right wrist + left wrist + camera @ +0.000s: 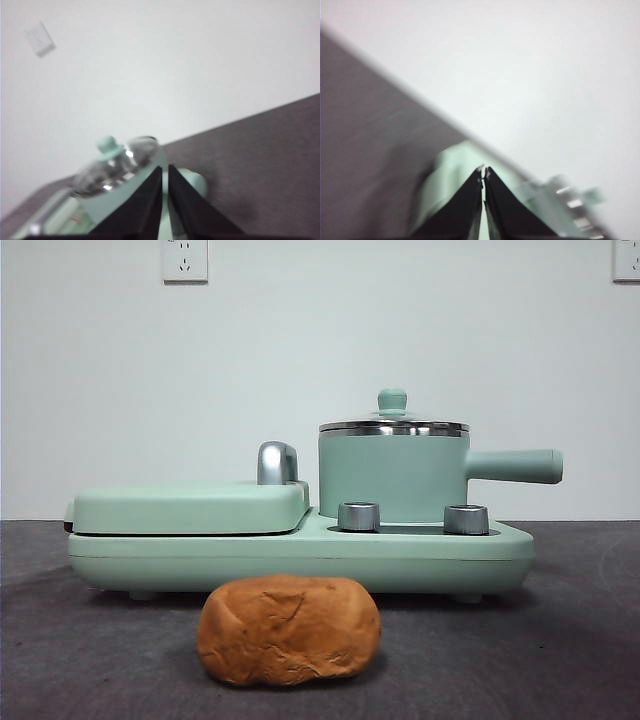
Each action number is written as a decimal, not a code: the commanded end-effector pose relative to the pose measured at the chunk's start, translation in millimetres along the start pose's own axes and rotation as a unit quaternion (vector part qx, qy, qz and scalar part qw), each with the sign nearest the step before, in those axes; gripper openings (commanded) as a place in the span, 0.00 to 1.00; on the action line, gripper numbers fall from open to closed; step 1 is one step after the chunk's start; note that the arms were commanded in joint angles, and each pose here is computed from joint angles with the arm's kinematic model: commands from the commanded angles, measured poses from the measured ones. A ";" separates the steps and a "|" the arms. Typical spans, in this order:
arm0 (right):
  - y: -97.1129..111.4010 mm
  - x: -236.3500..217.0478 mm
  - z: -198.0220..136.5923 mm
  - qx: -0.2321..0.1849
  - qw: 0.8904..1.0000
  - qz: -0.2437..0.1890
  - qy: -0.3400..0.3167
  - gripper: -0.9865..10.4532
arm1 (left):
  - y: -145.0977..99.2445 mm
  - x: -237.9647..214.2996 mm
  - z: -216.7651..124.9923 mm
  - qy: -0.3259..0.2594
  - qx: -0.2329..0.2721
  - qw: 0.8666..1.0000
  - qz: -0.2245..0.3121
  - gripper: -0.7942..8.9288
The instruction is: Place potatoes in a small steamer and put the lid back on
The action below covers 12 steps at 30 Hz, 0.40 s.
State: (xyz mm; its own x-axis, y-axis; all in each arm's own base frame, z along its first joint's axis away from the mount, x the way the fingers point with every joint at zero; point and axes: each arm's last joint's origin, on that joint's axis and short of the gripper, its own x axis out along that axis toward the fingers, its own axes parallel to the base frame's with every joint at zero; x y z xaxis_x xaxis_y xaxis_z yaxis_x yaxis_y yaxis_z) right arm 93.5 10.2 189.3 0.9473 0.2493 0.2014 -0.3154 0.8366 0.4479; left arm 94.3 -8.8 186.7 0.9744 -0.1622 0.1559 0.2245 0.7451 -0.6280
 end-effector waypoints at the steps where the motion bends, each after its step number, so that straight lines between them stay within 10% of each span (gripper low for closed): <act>1: 10.9 -1.4 16.6 0.022 0.999 0.032 -0.022 0.10 | -9.6 -1.0 8.7 -0.024 -0.004 0.998 -0.058 0.09; 12: 55.2 -8.0 87.5 -0.026 0.995 0.087 -0.051 0.10 | -75.4 -22.3 80.2 -0.066 0.076 0.988 -0.116 0.09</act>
State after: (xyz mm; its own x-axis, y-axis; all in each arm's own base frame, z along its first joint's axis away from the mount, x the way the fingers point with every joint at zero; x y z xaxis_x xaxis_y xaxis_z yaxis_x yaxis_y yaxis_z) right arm 63.2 11.3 282.7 0.8658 0.3299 0.3763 -0.4692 0.7968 0.3809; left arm 57.4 -9.4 283.0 0.8818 -0.2530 0.3979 0.4390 0.7484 -0.4972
